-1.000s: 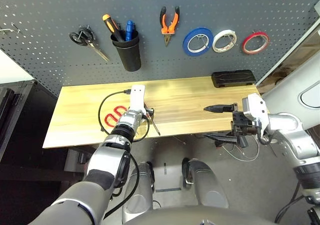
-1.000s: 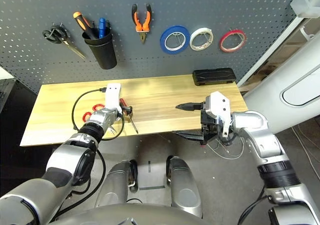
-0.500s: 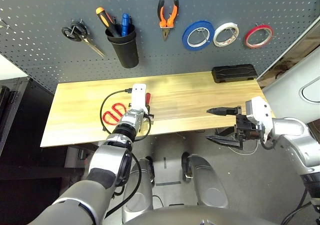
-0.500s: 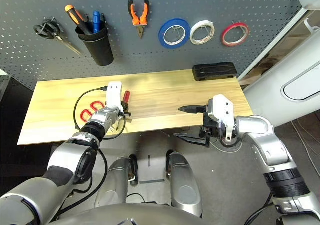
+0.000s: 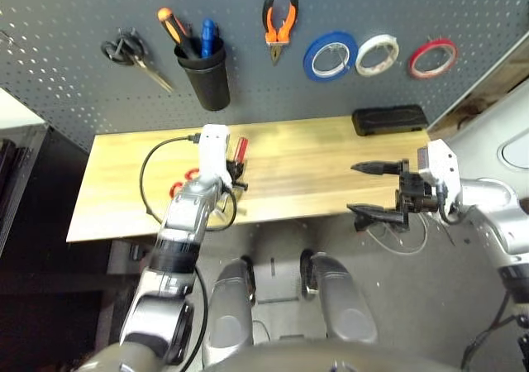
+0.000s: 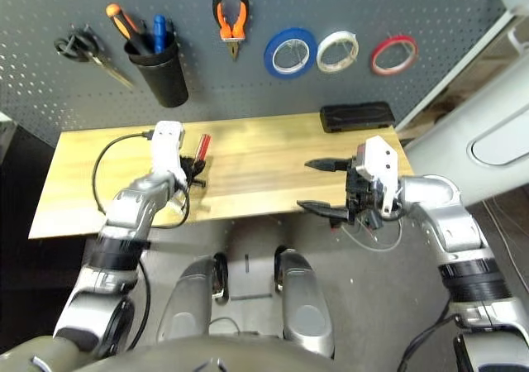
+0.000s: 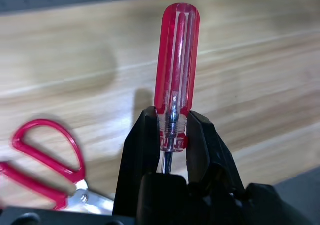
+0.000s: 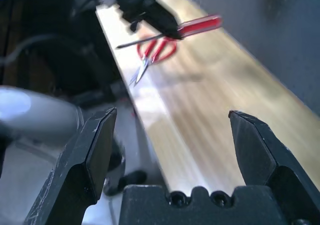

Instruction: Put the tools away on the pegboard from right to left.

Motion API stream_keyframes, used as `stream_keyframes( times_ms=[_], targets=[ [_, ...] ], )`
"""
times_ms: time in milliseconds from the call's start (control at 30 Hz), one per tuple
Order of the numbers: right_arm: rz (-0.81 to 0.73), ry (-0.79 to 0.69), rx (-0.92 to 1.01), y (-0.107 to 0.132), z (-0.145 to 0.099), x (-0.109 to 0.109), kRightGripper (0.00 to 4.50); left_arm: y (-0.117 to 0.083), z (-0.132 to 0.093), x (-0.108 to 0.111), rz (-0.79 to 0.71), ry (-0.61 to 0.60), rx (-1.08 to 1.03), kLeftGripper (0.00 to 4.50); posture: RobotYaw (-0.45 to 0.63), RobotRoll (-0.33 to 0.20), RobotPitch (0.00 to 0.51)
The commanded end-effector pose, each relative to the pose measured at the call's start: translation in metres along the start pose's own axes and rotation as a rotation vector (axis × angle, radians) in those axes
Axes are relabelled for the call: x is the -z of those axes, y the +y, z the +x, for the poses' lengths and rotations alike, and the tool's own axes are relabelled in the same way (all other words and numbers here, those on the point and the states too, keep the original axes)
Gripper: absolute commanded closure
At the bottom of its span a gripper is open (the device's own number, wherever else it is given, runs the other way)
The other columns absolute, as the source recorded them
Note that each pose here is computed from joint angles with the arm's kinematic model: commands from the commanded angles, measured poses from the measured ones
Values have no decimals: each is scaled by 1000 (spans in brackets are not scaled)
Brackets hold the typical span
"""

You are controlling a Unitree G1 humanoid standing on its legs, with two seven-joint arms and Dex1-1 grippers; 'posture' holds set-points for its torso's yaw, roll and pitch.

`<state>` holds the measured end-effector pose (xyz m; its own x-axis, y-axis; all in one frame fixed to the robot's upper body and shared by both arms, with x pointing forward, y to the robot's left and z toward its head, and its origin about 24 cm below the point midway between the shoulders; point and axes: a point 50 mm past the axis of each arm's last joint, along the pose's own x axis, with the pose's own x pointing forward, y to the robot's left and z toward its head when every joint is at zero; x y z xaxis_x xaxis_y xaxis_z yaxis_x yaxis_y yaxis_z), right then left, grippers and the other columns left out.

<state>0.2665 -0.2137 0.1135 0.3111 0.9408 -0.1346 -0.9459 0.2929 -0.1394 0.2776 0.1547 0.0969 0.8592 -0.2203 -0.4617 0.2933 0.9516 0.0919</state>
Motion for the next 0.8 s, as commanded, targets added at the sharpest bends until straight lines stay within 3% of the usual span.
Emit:
stream_keyframes(
  times_ms=[33,300,800],
  targets=[
    [-4,-59,17,-7,-8,-7,0,3,-21,-12,-5,-72,-8,3674,-14,0,151],
    [26,-202,93,-22,-22,-23,0,12,-49,-52,26,-301,26,3674,25,0,125],
    [7,-299,129,-34,-30,-53,0,1,-88,-141,64,-763,225,3674,7,0,113]
  ],
)
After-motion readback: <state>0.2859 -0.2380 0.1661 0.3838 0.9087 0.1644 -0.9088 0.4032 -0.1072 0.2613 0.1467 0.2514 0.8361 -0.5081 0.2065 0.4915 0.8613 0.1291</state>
